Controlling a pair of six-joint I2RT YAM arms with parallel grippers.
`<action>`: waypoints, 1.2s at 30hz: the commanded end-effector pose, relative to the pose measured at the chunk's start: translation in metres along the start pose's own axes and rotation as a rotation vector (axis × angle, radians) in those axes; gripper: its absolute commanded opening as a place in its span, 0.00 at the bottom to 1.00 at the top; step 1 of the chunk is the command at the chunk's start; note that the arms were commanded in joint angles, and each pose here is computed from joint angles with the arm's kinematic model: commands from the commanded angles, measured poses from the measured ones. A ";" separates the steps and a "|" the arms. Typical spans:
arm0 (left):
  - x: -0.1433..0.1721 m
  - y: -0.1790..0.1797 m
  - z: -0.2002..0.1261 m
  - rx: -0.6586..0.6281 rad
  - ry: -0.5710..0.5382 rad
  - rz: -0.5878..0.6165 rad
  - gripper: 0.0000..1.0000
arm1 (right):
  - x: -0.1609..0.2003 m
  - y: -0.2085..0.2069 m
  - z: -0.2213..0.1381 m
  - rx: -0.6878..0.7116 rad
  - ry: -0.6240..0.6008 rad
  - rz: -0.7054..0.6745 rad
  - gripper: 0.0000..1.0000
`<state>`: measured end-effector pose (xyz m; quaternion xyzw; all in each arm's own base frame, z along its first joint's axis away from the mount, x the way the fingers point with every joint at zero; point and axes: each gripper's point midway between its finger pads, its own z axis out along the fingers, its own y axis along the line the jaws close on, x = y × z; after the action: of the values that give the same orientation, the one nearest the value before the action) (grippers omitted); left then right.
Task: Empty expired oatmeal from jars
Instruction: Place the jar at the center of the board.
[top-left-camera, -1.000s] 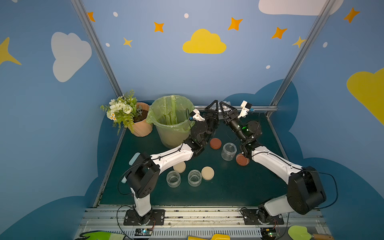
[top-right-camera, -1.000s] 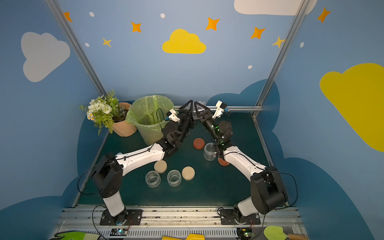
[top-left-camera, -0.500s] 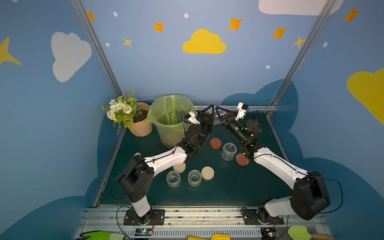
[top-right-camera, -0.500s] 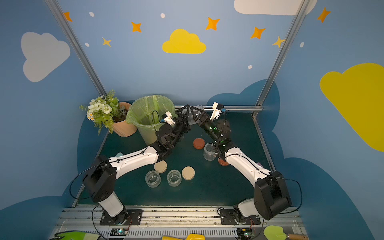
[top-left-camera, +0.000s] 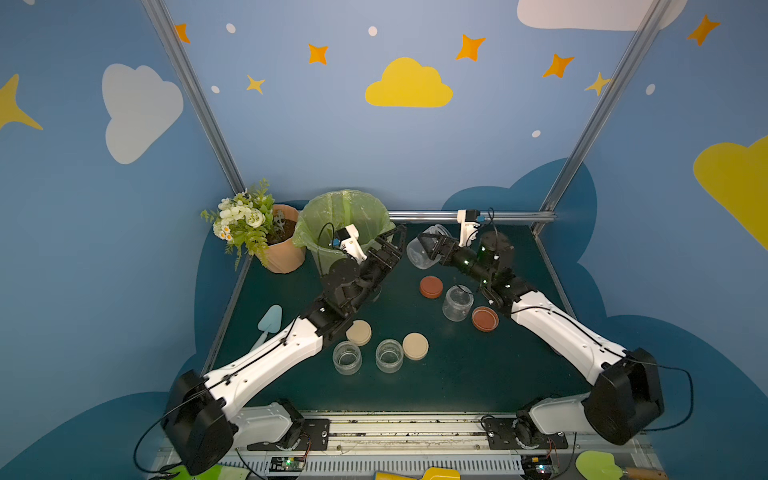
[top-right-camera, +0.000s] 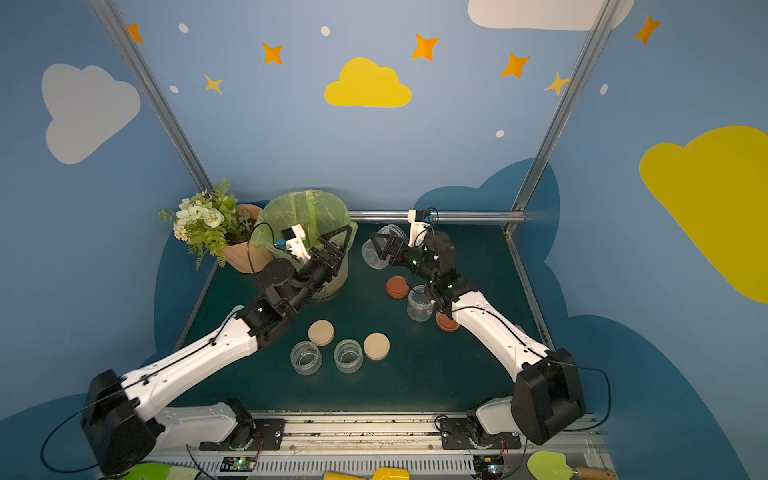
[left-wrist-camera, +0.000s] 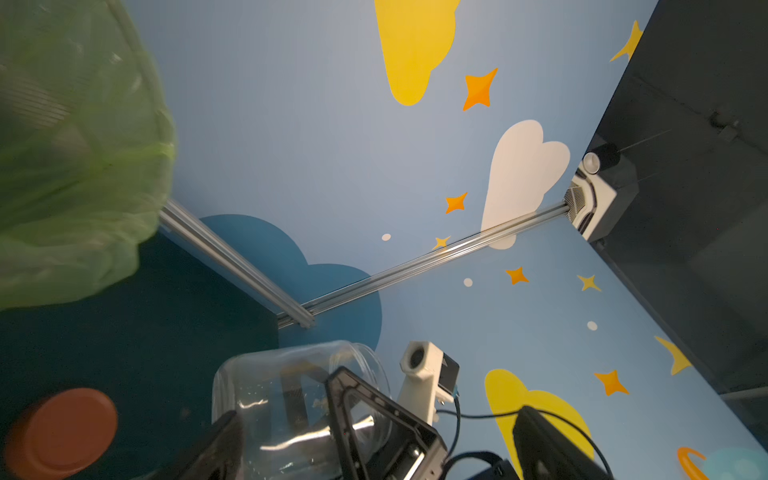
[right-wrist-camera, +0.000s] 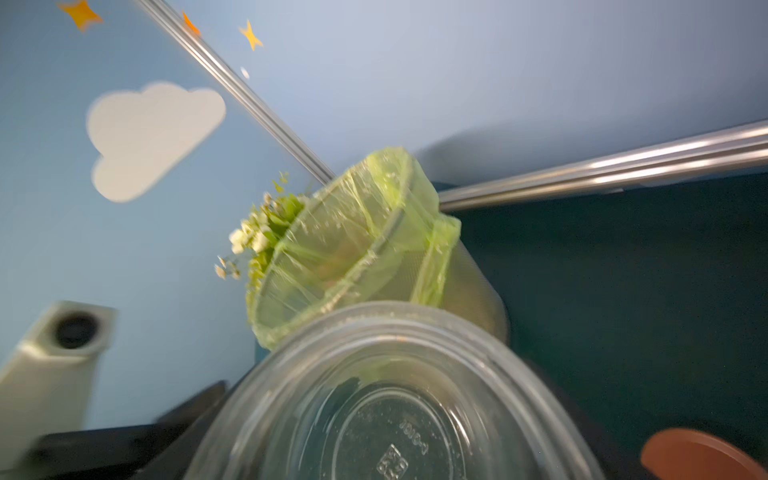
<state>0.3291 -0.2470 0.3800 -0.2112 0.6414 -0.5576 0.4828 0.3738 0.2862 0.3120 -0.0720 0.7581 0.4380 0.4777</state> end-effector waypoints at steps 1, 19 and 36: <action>0.004 0.066 -0.034 -0.243 0.030 0.241 1.00 | 0.031 -0.001 0.018 0.010 0.106 -0.171 0.23; -0.046 0.177 -0.187 -0.608 -0.197 0.519 1.00 | 0.147 -0.091 0.098 0.261 0.214 -0.504 0.31; -0.056 0.192 -0.205 -0.659 -0.252 0.606 1.00 | 0.191 -0.097 0.100 0.283 0.279 -0.543 0.88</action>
<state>0.2312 -0.0487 0.2076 -0.2263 0.7527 -0.1526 0.5991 0.3879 0.3582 0.0809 -0.2720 0.8278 0.1673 0.4612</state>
